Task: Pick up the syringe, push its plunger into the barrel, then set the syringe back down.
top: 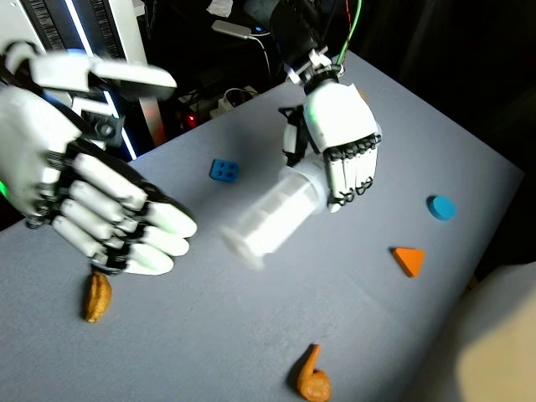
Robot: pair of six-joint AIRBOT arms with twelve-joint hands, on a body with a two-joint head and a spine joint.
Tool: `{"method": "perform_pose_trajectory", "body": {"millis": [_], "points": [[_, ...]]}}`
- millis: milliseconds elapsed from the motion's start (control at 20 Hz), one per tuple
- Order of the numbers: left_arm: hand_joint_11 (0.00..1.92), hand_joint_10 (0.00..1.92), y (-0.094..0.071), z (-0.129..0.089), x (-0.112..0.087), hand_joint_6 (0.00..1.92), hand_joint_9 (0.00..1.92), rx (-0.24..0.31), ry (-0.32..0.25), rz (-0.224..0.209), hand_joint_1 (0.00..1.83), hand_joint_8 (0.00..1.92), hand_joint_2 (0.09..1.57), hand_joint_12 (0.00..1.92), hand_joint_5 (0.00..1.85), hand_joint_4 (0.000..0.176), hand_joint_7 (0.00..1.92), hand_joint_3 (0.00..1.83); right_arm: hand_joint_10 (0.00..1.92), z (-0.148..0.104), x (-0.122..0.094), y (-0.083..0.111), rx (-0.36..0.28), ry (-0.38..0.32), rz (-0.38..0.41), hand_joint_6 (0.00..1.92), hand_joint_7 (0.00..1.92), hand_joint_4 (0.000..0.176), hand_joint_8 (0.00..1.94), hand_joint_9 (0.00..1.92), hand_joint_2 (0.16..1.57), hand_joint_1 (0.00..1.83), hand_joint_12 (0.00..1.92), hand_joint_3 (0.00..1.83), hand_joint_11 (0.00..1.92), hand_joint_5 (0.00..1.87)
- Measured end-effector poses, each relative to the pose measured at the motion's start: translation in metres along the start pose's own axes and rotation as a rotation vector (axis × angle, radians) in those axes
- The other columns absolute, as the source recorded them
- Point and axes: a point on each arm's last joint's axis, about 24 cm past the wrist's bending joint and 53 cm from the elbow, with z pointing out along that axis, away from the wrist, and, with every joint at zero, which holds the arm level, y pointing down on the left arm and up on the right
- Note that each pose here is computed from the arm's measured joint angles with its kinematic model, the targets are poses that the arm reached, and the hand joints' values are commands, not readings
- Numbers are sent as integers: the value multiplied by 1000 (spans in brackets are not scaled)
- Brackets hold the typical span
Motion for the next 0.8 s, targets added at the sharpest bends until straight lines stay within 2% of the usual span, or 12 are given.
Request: {"method": "perform_pose_trajectory", "body": {"millis": [100, 200, 350, 450, 600, 750, 800], "points": [[842, 1225, -4, 0, -9, 888, 887, 13, -12, 5, 1379, 939, 1105, 994, 950, 0, 1041, 0, 3, -1, -14, -19, 76, -65, 35, 0, 130, 6, 3, 80, 1094, 0, 608, 0, 0, 69], [873, 1207, -8, 0, -18, 822, 924, 23, -32, 12, 1381, 950, 1098, 997, 992, 0, 1015, 0, 6, -3, -14, -29, 112, -79, 63, 6, 149, 5, 6, 97, 1095, 0, 659, 0, 0, 88], [870, 1205, -14, -1, -17, 821, 925, 38, -28, 18, 1381, 943, 1096, 988, 996, 0, 1019, 0, 1, -3, -1, -28, 104, -42, 100, 2, 144, 5, 2, 88, 1095, 0, 650, 0, 0, 82], [871, 1197, -20, -1, -15, 829, 929, 63, -17, 40, 1381, 942, 1097, 984, 981, 0, 1026, 0, 1, -4, 7, -35, 130, -28, 134, 1, 135, 6, 1, 81, 1095, 0, 594, 0, 0, 75], [885, 1196, -28, -3, -6, 839, 929, 103, 10, 75, 1381, 956, 1099, 960, 973, 0, 1019, 0, 1, 1, 20, -40, 143, 5, 160, 1, 133, 6, 0, 82, 1095, 0, 645, 0, 0, 69], [855, 1197, -25, -3, 0, 841, 912, 106, 30, 85, 1381, 953, 1098, 944, 987, 0, 1025, 0, 1, 7, 27, -38, 130, 13, 208, 1, 126, 5, 0, 88, 1095, 0, 671, 0, 0, 65], [873, 1197, -23, -2, 0, 842, 912, 101, 29, 85, 1380, 953, 1098, 953, 987, 0, 1024, 0, 2, 6, 29, -39, 134, 14, 220, 1, 104, 6, 1, 63, 1095, 0, 612, 0, 0, 59]]}}
